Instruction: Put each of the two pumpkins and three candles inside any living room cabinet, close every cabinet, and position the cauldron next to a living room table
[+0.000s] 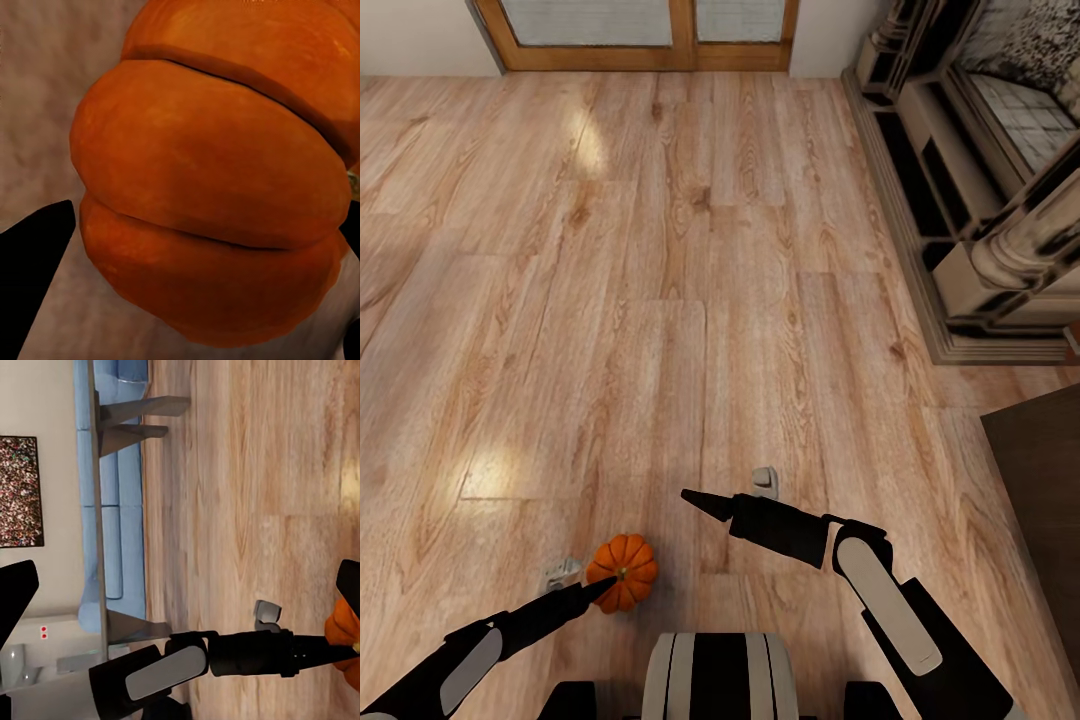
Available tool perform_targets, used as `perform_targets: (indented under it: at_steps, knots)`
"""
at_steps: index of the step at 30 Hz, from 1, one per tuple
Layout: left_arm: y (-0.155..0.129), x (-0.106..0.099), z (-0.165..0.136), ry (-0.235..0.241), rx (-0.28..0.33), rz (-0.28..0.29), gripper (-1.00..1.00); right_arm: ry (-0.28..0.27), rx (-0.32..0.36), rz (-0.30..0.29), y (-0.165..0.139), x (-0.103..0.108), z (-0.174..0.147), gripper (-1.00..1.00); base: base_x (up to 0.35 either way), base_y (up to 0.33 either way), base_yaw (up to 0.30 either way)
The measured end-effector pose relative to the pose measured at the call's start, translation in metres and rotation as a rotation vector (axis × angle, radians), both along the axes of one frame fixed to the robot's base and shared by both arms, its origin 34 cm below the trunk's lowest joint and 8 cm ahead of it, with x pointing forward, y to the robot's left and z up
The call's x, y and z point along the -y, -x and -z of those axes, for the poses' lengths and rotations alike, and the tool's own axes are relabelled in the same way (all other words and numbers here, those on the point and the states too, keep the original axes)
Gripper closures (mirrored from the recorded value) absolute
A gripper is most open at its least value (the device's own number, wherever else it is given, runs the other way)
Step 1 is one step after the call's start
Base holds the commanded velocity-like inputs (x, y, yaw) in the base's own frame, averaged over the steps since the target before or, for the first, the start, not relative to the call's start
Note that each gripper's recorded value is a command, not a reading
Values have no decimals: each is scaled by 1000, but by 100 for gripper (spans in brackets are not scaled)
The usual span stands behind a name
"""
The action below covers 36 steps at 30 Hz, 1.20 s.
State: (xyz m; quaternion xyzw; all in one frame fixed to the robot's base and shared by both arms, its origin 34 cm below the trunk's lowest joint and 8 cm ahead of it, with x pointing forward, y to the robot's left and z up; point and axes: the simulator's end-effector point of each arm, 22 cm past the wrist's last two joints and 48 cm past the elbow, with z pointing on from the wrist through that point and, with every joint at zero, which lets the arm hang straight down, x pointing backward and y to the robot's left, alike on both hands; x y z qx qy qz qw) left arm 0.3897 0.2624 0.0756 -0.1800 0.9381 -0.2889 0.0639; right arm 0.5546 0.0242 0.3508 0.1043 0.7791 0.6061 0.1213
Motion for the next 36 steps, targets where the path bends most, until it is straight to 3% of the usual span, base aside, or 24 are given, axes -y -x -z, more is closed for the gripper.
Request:
perform_targets:
  at_steps: [28, 36]
  knots:
    - [-1, -2, 0, 0, 3, -4, 100, 4, 1, 2, -1, 1, 1, -100, 0, 0, 0]
    - [-16, -6, -11, -8, 40, -6, 100, 7, 32, 4, -6, 2, -14, -100, 0, 0, 0]
